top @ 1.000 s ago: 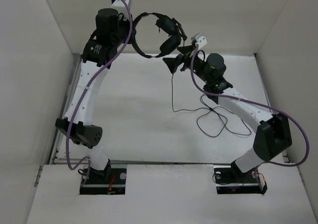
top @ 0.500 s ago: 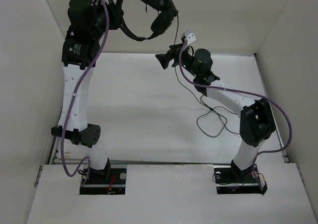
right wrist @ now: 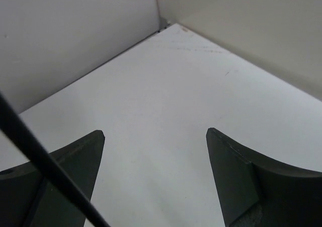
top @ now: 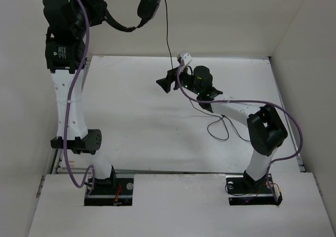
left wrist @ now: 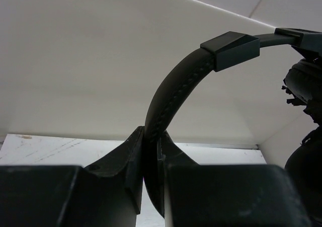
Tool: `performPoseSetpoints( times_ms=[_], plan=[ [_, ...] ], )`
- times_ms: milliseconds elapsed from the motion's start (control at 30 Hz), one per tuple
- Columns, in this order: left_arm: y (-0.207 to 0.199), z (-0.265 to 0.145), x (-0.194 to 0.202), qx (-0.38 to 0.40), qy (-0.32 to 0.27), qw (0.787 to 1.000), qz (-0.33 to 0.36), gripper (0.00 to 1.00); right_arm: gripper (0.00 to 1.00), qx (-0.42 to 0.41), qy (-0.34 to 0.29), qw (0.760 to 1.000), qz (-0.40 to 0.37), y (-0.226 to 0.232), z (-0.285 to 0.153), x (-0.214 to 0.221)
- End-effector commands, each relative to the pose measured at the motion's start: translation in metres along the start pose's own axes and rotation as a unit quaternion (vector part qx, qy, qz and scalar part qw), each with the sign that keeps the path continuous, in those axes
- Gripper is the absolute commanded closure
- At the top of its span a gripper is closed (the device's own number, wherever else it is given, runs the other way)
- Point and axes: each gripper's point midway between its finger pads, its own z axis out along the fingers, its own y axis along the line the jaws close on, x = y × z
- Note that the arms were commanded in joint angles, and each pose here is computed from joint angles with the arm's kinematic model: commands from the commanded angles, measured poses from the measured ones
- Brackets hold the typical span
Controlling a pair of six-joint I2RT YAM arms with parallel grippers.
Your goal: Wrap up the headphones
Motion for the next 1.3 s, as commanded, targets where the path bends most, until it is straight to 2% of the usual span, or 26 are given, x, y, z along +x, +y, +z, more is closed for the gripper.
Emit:
performPoseSetpoints(
  times_ms=[0,400,467,500,600,633,833,933,1000,1067,1167,1267],
  plan=[
    [-0.022,-0.027,-0.06,0.04,-0.086,0.995,-0.028,1.0,0.13,-0.03,-0.016,0.999,-0.007,0.021,-0.003,-0.007],
    [0.015,-0.034,-0.086,0.004,-0.123,0.991,-0.047,1.0,0.31,-0.051,0.017,0.999,-0.001,0.036,-0.019,0.019],
    [0.021,-0.033,-0.088,-0.002,-0.125,0.991,-0.046,1.0,0.41,-0.061,0.023,0.998,-0.002,0.041,-0.022,0.022],
    [0.024,-0.032,-0.087,-0.006,-0.125,0.991,-0.046,1.0,0.52,-0.067,0.028,0.997,-0.002,0.043,-0.024,0.025],
    [0.033,-0.03,-0.085,-0.018,-0.123,0.991,-0.047,1.0,0.93,-0.079,0.05,0.996,-0.016,0.047,-0.03,0.033],
    [0.036,-0.027,-0.082,-0.021,-0.12,0.992,-0.045,1.0,0.98,-0.076,0.059,0.995,-0.023,0.046,-0.031,0.034],
    [0.057,-0.005,-0.053,-0.056,-0.094,0.993,-0.034,1.0,1.0,-0.075,0.114,0.988,-0.069,0.044,-0.048,0.037],
    [0.071,0.011,-0.028,-0.088,-0.072,0.993,-0.009,1.0,1.0,-0.07,0.138,0.977,-0.148,0.038,-0.061,0.025],
    [0.083,0.023,-0.006,-0.117,-0.055,0.992,0.012,1.0,1.0,-0.055,0.157,0.961,-0.223,0.026,-0.071,0.013],
    [0.091,0.034,0.014,-0.139,-0.039,0.989,0.027,1.0,1.0,-0.034,0.184,0.934,-0.304,0.009,-0.081,0.001],
    [0.095,0.049,0.048,-0.156,-0.01,0.986,0.054,1.0,1.0,-0.004,0.232,0.864,-0.447,-0.019,-0.1,-0.026],
    [0.091,0.064,0.083,-0.156,0.019,0.984,0.08,1.0,1.0,0.044,0.243,0.795,-0.554,-0.048,-0.116,-0.07]
  ],
)
